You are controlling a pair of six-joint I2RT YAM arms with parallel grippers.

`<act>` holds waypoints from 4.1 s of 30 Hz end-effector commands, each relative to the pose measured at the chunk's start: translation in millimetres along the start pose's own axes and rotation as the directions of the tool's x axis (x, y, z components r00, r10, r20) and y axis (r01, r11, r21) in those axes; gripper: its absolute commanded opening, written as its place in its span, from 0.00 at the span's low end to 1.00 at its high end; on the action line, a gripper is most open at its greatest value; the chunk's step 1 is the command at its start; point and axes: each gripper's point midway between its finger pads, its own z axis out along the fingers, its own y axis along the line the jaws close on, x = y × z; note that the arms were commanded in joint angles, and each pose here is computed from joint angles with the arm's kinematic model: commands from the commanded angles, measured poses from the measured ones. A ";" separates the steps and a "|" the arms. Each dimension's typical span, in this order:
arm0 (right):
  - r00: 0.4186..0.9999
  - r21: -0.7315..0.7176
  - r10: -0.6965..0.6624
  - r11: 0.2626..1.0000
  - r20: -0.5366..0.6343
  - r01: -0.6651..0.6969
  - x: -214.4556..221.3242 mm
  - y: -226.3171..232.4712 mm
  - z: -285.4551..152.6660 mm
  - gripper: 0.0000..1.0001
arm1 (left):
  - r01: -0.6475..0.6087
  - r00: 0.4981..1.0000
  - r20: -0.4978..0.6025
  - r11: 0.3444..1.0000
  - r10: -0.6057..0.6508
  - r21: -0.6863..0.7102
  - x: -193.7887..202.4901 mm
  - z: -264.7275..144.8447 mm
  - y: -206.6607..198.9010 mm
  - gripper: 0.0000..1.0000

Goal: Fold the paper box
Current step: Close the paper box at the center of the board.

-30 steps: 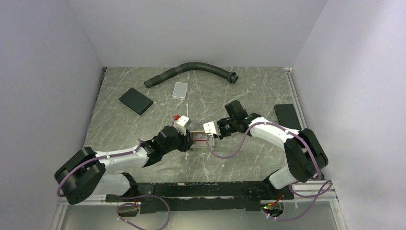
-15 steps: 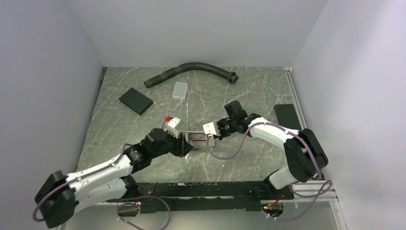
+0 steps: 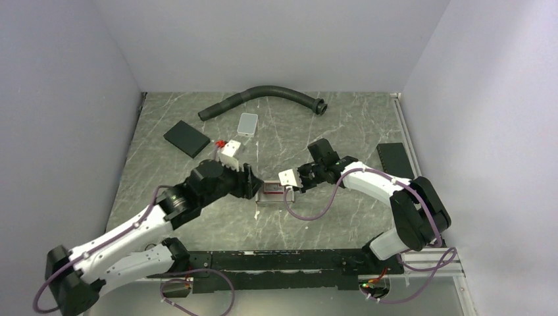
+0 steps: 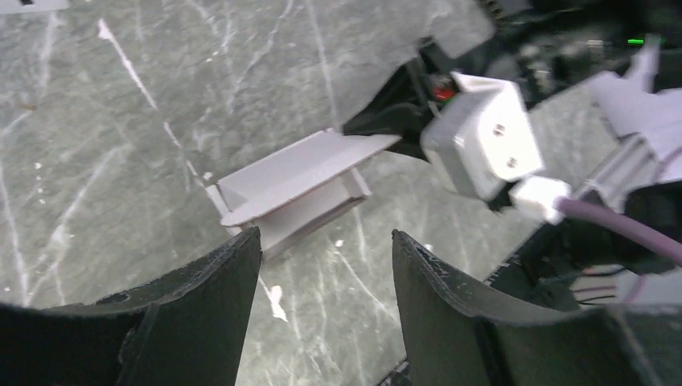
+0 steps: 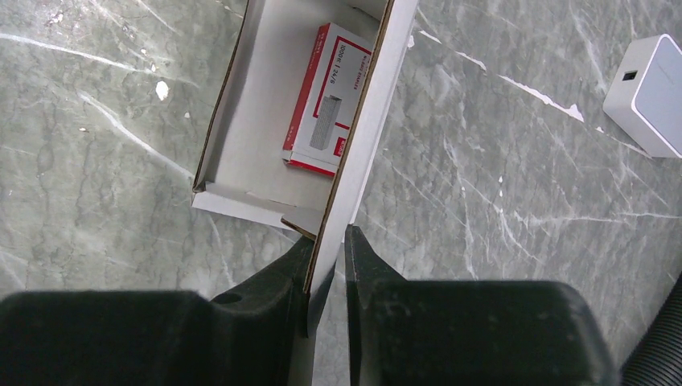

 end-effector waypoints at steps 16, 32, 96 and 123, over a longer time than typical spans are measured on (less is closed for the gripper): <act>1.000 -0.060 0.004 0.998 -0.009 -0.004 1.3 21.2 4.0 0.17 | -0.081 0.965 -0.254 0.994 0.061 -0.072 34.0 88.6 48.3 0.41; 0.993 -0.135 -0.084 0.988 -0.077 0.073 11.4 43.9 10.4 0.21 | 0.071 0.880 -0.468 0.996 -0.089 -0.056 111.5 85.1 49.1 0.18; 0.729 -0.174 0.684 0.717 -0.005 -0.675 -40.5 4.5 12.4 0.18 | 0.460 0.868 -0.155 0.882 -0.471 -0.105 96.9 69.4 91.4 0.77; 0.182 -0.184 0.983 0.175 -0.019 -0.967 21.1 0.7 15.3 0.56 | 0.477 0.850 -0.178 0.868 -0.496 -0.140 115.0 74.1 99.2 0.76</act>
